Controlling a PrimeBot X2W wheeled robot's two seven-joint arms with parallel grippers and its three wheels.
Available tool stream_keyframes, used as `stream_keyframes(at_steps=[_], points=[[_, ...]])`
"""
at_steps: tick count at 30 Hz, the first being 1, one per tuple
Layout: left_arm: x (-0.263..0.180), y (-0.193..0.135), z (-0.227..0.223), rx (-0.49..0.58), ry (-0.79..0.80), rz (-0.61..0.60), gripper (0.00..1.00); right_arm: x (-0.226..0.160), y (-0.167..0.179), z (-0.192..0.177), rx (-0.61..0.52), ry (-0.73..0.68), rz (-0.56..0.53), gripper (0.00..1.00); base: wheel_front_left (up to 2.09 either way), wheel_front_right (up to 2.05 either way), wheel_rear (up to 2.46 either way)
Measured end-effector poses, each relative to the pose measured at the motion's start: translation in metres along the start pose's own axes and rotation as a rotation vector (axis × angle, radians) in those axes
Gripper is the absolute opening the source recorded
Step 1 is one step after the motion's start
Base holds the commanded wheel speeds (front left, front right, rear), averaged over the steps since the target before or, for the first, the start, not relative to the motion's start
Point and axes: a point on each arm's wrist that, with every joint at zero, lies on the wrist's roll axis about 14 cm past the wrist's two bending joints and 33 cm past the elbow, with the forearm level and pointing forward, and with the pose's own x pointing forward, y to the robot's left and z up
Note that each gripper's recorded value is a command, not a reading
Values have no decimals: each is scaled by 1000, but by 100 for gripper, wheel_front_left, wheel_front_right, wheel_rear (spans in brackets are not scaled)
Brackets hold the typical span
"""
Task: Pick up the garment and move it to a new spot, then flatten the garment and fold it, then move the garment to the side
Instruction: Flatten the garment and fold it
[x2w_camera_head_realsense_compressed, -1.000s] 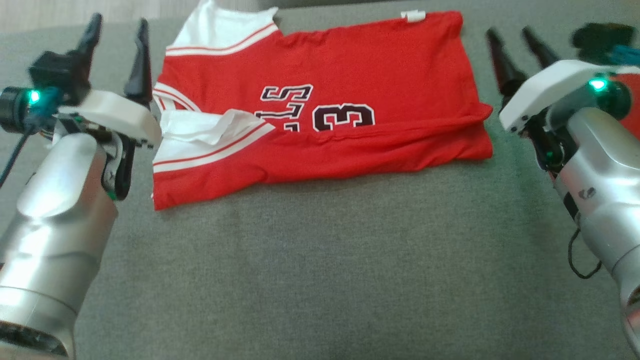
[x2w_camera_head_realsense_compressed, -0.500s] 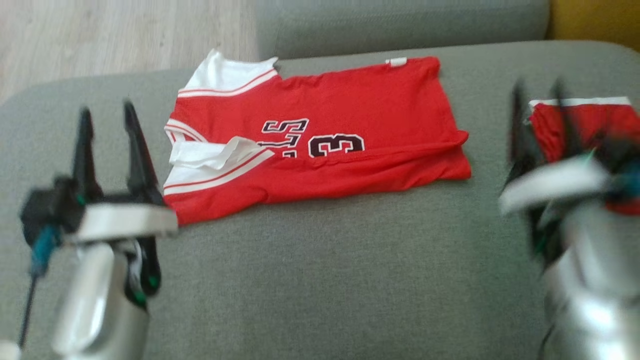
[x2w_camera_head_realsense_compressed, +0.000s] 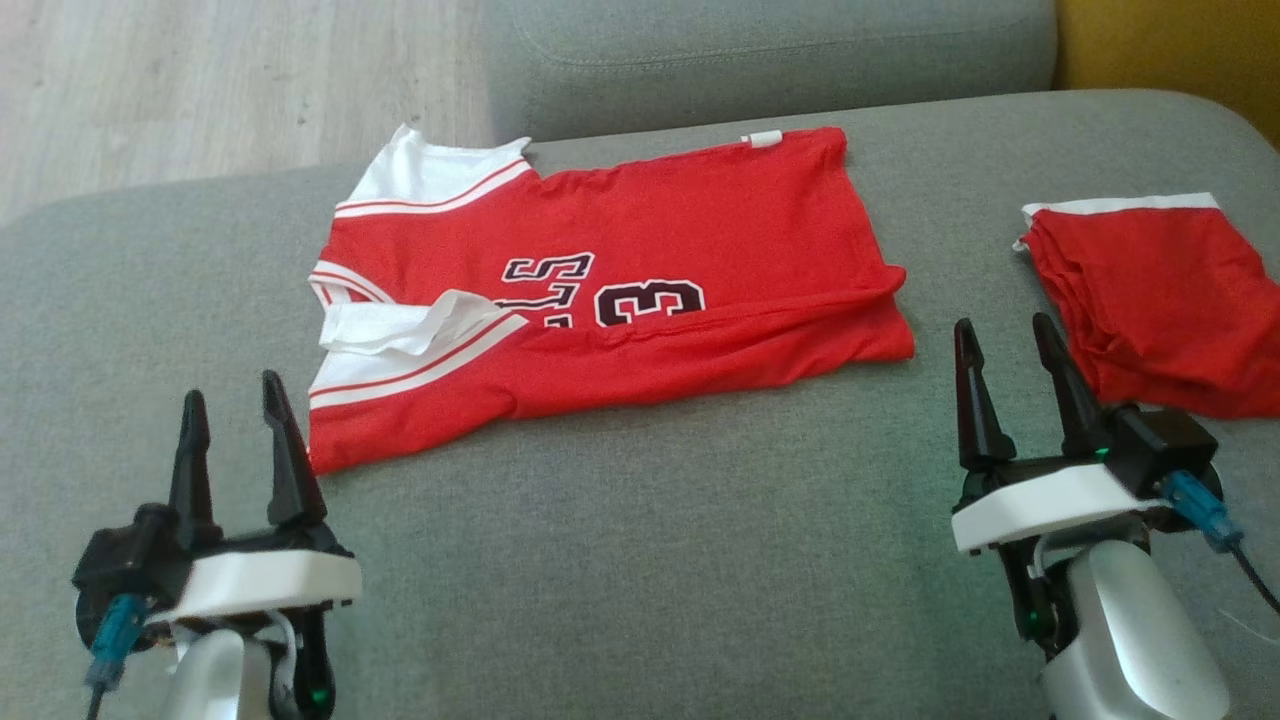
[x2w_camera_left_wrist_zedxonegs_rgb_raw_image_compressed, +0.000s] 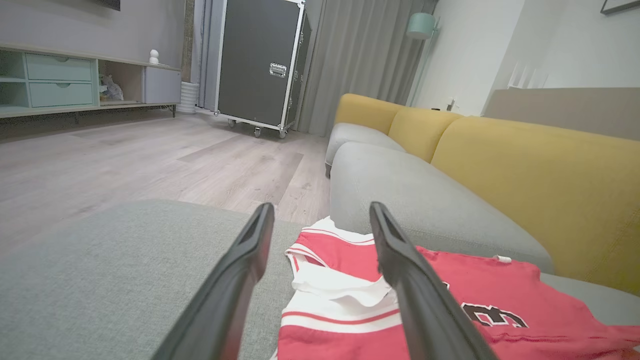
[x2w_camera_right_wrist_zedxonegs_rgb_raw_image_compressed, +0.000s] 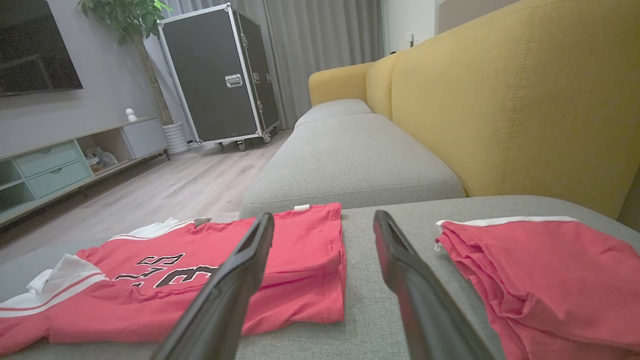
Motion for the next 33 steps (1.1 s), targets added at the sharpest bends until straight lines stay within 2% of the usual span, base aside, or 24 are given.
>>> stream_keyframes(at_steps=[8, 15, 21, 28, 33], points=[[7, 4, -41, 60, 128, 3, 100, 6, -3, 1, 22, -11, -8, 100, 0, 0, 0], [27, 14, -82, 90, 316, 35, 100, 15, -3, -4, 36, -2, -3, 100, 0, 0, 0], [27, 30, -118, 138, 492, 78, 100, 22, -7, -5, 44, -2, -12, 100, 0, 0, 0], [25, 34, -142, 152, 600, 94, 100, 23, -10, -9, 55, 5, -19, 100, 0, 0, 0], [31, 38, -143, 169, 621, 108, 100, 26, -10, -7, 60, -1, -19, 100, 0, 0, 0]])
